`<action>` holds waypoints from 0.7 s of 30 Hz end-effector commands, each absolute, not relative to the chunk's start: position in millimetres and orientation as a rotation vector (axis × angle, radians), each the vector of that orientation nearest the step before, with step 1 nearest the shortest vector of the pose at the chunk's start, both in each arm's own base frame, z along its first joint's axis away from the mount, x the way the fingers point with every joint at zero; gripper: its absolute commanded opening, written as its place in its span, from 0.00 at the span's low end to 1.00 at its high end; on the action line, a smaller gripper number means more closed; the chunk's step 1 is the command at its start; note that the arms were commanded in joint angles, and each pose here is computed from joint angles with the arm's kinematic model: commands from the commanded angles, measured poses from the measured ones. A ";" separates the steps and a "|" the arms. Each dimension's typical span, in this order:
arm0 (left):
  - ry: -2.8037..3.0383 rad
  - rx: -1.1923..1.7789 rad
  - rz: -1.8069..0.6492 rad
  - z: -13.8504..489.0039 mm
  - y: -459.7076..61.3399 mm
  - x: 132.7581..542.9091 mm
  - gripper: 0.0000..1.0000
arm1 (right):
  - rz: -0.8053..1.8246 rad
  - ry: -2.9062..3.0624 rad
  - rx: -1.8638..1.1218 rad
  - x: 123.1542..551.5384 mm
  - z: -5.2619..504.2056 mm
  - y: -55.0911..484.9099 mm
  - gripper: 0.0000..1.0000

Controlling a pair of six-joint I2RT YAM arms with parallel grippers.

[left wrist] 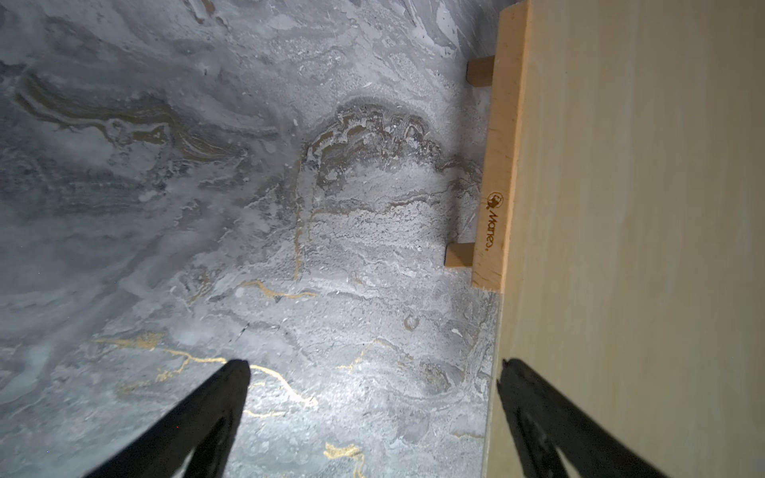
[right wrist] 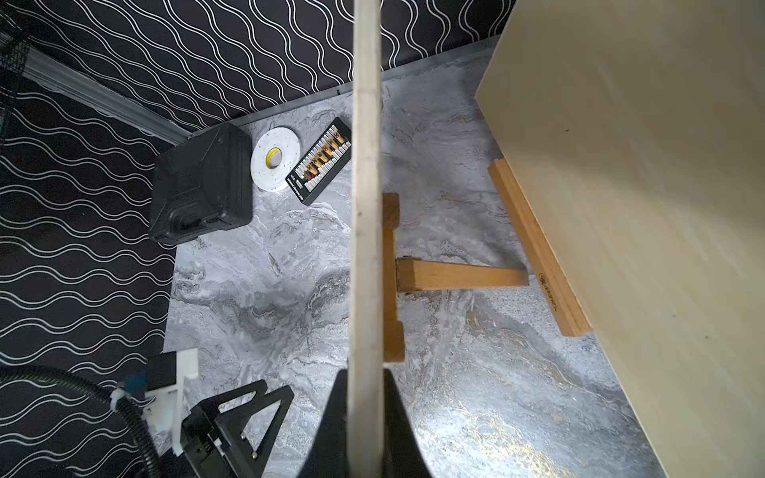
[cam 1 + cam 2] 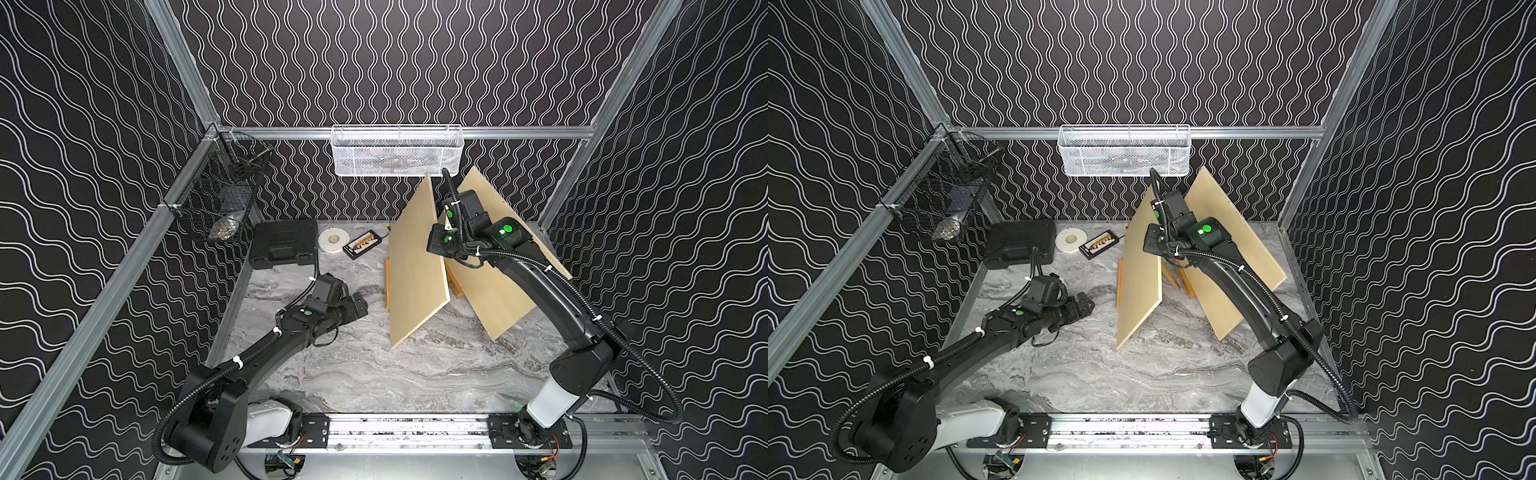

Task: Assemble the easel
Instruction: Place the drawing board on the easel.

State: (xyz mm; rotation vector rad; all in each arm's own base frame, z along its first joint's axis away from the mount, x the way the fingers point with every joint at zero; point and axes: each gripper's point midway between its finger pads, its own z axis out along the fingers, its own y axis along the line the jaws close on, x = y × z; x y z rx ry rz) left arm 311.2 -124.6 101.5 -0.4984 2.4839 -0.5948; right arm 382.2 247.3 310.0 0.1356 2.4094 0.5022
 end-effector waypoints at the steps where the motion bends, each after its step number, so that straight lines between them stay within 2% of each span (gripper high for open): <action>1: 2.453 -0.498 -0.593 106.8 -123.2 315.6 0.99 | 0.596 2.357 0.164 388.9 322.1 257.9 0.00; 15: 2.454 -0.501 -0.579 106.3 -121.4 315.5 0.99 | 0.597 2.383 0.161 387.5 314.7 259.2 0.21; 21: 2.453 -0.502 -0.576 106.2 -120.7 315.2 0.99 | 0.571 2.370 0.171 386.0 319.9 252.7 0.33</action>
